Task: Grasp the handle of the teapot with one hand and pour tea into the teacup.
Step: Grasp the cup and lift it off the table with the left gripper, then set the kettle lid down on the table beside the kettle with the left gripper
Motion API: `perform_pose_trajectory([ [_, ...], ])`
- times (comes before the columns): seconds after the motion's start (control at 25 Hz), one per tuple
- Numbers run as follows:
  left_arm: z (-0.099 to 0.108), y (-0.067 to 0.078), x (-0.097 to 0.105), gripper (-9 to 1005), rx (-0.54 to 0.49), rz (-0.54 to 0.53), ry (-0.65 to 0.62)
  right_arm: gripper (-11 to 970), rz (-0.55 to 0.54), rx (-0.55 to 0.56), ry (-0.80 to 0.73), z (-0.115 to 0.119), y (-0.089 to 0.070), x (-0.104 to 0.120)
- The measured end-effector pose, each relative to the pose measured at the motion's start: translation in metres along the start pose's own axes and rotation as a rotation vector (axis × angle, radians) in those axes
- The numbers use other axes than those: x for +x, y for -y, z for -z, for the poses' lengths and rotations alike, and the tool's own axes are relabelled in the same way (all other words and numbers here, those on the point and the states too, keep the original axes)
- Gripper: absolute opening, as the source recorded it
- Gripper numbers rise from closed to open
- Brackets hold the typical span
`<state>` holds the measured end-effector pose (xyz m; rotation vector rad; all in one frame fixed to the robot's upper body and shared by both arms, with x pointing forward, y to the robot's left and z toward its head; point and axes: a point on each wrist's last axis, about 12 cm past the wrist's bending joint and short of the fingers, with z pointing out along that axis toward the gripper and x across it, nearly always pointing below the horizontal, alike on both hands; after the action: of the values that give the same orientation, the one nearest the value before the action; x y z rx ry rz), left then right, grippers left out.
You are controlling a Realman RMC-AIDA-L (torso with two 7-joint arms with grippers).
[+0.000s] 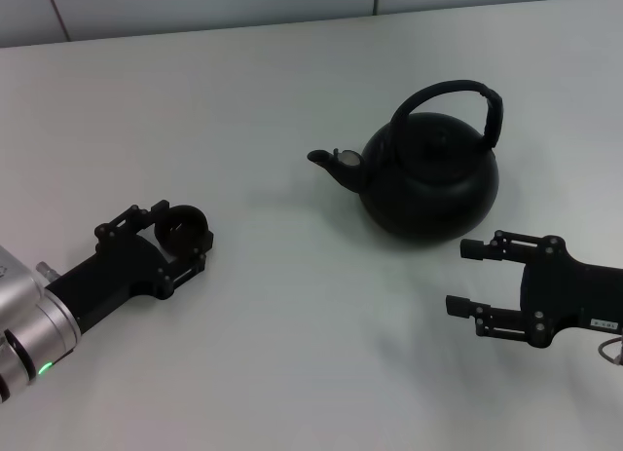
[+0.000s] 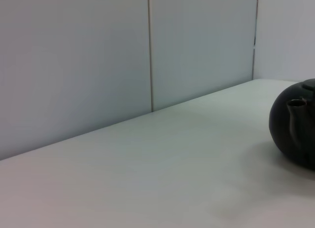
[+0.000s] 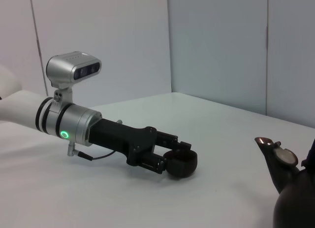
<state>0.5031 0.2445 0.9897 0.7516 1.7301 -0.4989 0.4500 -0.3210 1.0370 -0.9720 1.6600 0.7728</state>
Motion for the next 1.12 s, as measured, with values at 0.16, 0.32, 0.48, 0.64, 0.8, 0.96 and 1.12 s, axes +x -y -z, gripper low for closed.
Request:
perform_pose_trajectory([
  [0.16, 0.000, 0.000, 0.000, 736, 0.000, 0.001, 0.003, 696, 0.001, 0.000, 0.000, 0.000, 0.000, 0.000],
  [0.32, -0.001, 0.003, -0.007, 690, 0.027, 0.002, 0.052, 696, 0.001, 0.001, -0.001, 0.000, 0.000, 0.000],
  [0.48, -0.008, 0.006, -0.013, 690, 0.061, 0.003, 0.073, 696, 0.002, 0.001, -0.001, 0.000, 0.001, 0.000],
  [0.64, -0.034, 0.017, -0.031, 690, 0.138, 0.001, 0.090, 696, 0.002, 0.000, -0.001, 0.000, 0.001, 0.000],
  [0.8, -0.045, 0.021, -0.039, 691, 0.169, -0.001, 0.091, 696, 0.002, 0.000, -0.001, 0.000, 0.001, -0.001],
  [0.96, -0.049, 0.023, -0.041, 691, 0.182, -0.009, 0.087, 696, 0.002, 0.000, -0.001, 0.000, 0.001, -0.001],
  [1.12, -0.050, 0.023, -0.042, 691, 0.187, -0.015, 0.083, 695, 0.004, -0.001, 0.001, -0.001, 0.001, -0.001],
])
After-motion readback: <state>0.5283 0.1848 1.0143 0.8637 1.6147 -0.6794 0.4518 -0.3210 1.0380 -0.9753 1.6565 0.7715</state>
